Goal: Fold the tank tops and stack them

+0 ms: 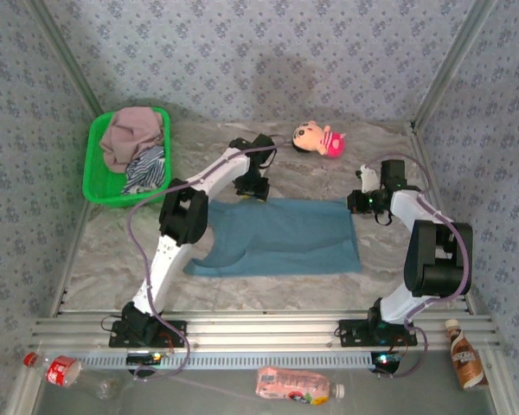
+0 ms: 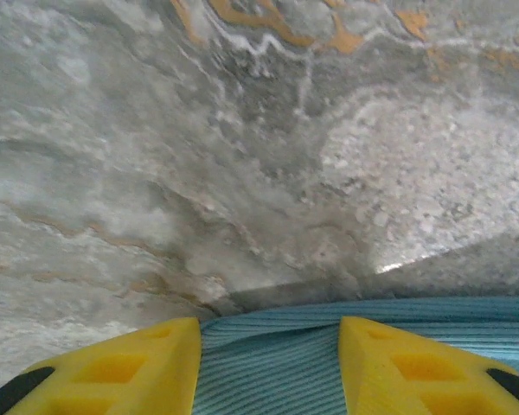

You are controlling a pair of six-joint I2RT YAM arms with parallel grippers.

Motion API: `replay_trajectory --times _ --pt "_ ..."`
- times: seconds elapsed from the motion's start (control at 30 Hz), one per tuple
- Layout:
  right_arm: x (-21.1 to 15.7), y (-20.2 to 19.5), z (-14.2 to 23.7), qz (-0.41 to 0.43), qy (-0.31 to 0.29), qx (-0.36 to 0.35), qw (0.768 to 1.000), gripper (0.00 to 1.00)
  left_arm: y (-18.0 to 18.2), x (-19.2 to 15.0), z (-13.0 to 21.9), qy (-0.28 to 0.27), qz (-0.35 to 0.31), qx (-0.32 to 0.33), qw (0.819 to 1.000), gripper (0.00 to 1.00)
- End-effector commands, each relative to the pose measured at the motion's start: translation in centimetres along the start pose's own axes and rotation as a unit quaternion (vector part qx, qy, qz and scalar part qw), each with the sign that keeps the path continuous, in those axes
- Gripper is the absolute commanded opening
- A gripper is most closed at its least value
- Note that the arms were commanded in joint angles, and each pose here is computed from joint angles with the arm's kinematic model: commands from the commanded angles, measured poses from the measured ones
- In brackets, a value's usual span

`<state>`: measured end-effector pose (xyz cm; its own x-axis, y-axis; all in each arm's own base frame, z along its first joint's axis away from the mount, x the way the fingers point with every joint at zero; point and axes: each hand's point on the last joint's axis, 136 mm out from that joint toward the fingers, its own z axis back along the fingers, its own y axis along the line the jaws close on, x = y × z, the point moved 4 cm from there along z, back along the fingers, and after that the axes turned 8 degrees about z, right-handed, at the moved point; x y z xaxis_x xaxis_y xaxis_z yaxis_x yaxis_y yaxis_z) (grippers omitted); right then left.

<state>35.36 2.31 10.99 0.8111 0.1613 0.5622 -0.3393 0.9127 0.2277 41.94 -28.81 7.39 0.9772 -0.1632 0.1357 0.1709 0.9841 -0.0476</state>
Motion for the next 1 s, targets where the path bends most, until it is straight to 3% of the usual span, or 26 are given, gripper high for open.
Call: replay_trajectory --times 0.0,0.17,0.57,0.77,0.97 --pt "0.6 0.0 -0.1 -0.002 -0.002 0.001 1.0 0.03 1.2 0.7 0.2 -0.008 0.002 0.025 1.0 0.47" --pt "0.5 0.1 -0.2 -0.003 -0.001 0.003 1.0 0.03 1.0 0.8 0.5 -0.011 0.01 0.012 1.0 0.47" --pt "0.3 0.3 -0.5 -0.005 0.003 0.008 1.0 0.03 -0.5 -1.2 -2.0 0.04 -0.011 -0.017 0.999 0.42" --pt "0.4 0.3 -0.5 -0.004 0.003 0.008 1.0 0.03 1.1 -1.8 -3.4 0.055 -0.021 0.041 0.997 0.23" --pt "0.9 0.6 -0.7 -0.003 -0.001 0.014 1.0 0.03 1.1 0.1 -1.4 0.009 -0.003 0.019 1.0 0.11"
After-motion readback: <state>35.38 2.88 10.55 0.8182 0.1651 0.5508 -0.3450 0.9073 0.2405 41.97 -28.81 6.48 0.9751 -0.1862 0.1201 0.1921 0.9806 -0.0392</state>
